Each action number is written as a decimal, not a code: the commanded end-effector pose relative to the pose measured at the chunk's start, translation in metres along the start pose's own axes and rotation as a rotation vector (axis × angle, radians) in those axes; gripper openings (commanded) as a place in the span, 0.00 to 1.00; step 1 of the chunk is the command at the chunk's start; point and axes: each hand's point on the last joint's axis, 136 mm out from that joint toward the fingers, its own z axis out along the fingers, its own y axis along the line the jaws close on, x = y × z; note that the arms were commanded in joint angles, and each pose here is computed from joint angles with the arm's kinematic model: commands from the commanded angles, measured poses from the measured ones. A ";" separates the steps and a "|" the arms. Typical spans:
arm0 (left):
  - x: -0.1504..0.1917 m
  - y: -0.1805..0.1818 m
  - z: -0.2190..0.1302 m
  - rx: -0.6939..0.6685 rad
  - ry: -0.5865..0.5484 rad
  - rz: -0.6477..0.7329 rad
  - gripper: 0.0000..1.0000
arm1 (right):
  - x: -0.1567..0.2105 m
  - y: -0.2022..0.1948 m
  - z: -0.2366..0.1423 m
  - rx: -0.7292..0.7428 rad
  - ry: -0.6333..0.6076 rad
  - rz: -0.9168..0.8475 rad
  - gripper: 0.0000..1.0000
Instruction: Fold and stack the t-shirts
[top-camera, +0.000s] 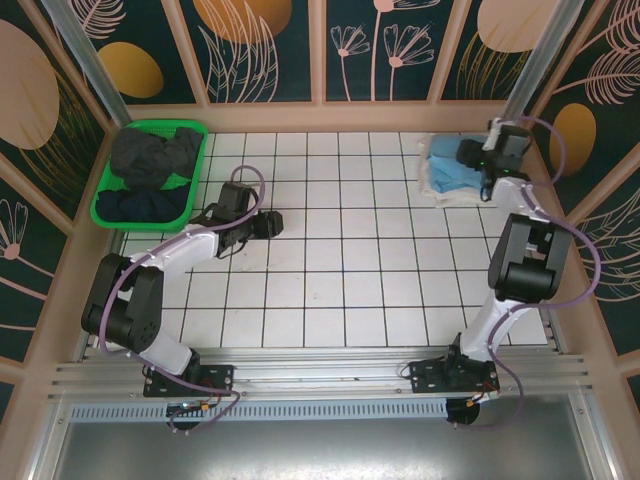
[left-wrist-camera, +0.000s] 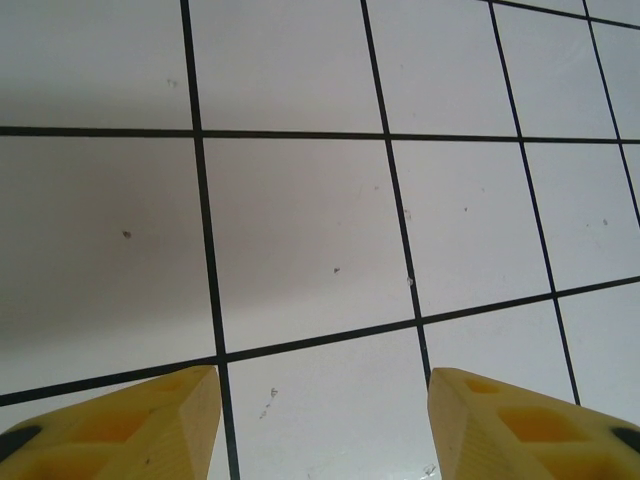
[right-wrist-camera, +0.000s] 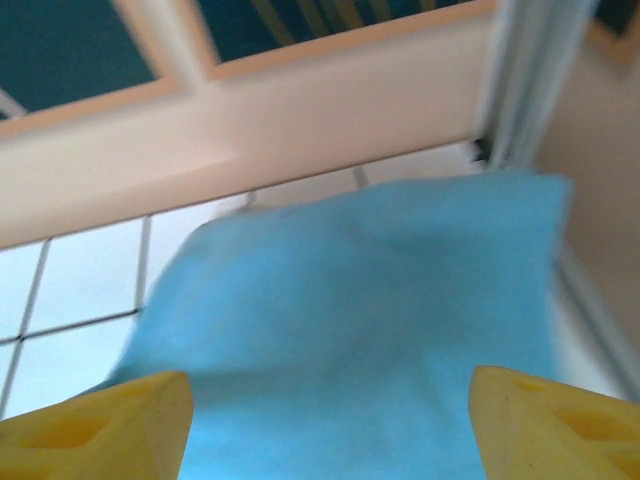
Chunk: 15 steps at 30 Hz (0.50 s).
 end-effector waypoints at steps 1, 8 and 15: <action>-0.009 -0.004 -0.009 0.031 -0.047 0.022 0.58 | 0.002 0.047 0.004 -0.085 -0.031 -0.076 0.73; -0.001 0.002 -0.006 0.010 -0.036 0.030 0.59 | 0.057 0.038 0.053 0.031 0.180 -0.099 0.74; -0.002 0.005 -0.003 -0.006 -0.033 0.048 0.59 | 0.078 0.030 0.055 0.187 0.235 -0.272 0.79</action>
